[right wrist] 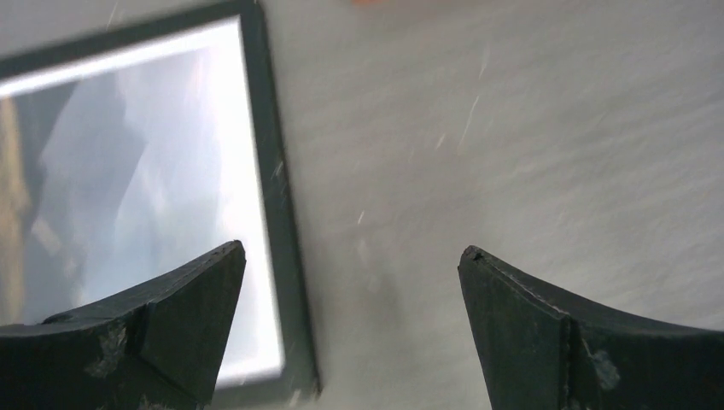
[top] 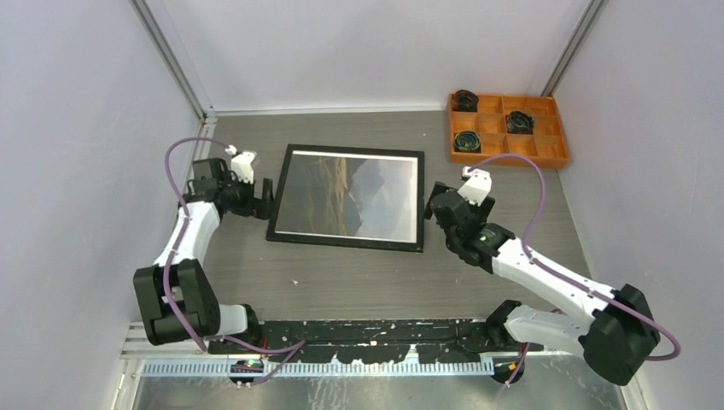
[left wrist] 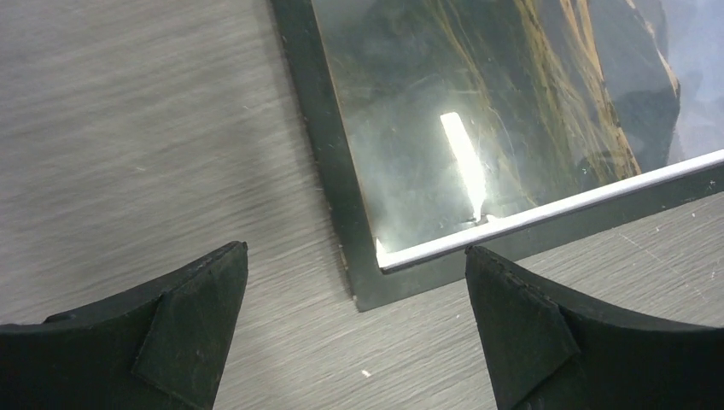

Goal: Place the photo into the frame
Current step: Reset both arms

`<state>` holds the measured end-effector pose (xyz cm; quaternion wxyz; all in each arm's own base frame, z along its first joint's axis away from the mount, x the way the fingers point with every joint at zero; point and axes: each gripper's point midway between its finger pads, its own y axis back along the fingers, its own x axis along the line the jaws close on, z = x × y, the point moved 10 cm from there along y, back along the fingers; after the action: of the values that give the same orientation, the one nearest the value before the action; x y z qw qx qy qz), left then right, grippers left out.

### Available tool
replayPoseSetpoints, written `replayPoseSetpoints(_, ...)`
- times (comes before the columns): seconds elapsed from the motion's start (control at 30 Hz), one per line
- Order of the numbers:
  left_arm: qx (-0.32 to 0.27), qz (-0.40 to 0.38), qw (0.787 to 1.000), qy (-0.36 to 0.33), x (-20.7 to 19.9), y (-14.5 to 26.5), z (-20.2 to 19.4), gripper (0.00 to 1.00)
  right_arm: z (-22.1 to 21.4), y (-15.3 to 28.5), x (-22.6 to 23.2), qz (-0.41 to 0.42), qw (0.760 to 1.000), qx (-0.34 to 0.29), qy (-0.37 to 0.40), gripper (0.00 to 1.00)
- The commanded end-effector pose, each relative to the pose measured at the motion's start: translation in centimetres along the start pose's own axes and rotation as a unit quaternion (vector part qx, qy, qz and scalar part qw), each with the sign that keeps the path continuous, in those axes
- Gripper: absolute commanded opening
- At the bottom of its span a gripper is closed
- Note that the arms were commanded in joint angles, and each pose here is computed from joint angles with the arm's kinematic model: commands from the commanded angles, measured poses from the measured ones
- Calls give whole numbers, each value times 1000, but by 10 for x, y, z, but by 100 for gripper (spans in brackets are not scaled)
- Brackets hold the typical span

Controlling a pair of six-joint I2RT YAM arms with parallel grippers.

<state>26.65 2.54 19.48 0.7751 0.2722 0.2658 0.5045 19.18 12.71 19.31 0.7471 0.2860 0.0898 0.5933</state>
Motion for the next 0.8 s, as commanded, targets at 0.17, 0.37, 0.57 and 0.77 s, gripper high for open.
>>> replayPoseSetpoints(0.17, -186, -31, 982, 22, 2, -52, -20, 100, 40, -71, -58, -195, 952, -235, -28, 100)
replayPoseSetpoints(0.37, -270, 3, 963, 9, 7, -67, -31, 100, 49, -92, -90, -218, 937, -267, -65, 100)
replayPoseSetpoints(0.57, -325, 27, 945, -1, 8, -74, -45, 100, 36, -109, -109, -230, 945, -234, -9, 100)
replayPoseSetpoints(0.77, -321, 49, 946, -13, 2, -76, -50, 100, 28, -134, -124, -211, 950, -229, -19, 100)
